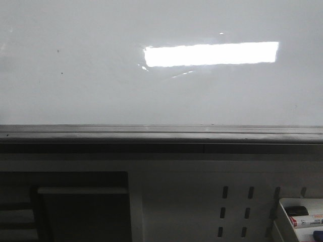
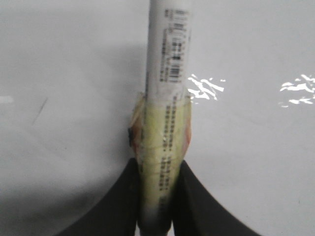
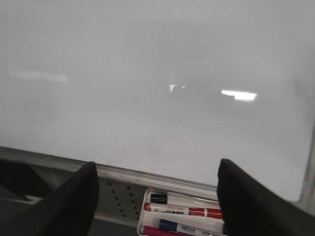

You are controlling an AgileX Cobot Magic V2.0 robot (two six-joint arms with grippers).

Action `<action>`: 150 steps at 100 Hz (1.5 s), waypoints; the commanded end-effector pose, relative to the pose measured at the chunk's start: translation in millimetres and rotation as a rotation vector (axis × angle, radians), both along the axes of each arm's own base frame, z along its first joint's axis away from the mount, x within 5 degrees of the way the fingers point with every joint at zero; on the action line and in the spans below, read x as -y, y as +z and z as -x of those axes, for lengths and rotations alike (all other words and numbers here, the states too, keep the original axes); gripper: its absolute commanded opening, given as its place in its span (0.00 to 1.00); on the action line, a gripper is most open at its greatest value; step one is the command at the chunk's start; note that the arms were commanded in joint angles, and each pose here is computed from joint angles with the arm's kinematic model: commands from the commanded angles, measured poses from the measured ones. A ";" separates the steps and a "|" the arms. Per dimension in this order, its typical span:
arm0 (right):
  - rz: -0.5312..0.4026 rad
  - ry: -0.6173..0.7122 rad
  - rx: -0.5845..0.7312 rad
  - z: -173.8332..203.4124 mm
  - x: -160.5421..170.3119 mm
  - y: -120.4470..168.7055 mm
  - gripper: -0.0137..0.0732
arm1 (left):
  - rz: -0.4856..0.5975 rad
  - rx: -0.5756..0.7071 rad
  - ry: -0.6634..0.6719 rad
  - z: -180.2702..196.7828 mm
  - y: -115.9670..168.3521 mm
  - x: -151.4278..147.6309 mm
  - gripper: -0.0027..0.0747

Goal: Write number 4 on whiteboard

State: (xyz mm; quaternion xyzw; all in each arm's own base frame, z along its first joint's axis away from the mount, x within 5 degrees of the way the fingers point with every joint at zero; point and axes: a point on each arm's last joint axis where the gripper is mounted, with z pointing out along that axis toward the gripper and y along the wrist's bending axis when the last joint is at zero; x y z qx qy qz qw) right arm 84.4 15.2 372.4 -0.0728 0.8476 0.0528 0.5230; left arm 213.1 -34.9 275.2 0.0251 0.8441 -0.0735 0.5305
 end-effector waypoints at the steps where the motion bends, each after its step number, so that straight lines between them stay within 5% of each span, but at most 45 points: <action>1: 0.007 0.084 0.063 -13.2 -6.8 17.6 0.68 | 0.024 0.114 0.000 2.6 25.6 0.7 0.11; 19: 0.040 0.294 0.015 -39.1 -22.3 23.5 0.68 | -0.082 -0.006 -0.140 10.3 44.3 16.0 0.11; 54: 0.065 0.870 -0.074 -78.3 -59.1 36.7 0.68 | -0.401 -0.132 -0.861 48.9 78.4 102.7 0.11; 70: 0.148 1.021 -0.057 -87.1 -81.2 40.0 0.68 | -0.462 -0.172 -1.039 49.3 77.2 141.3 0.11; 99: 0.219 1.153 -0.045 -97.7 -115.6 29.0 0.68 | -0.441 -0.112 -1.253 47.0 86.3 177.8 0.11; 150: 0.222 1.226 -0.090 -115.5 -138.6 7.7 0.66 | -0.448 -0.088 -1.281 48.0 88.7 178.8 0.11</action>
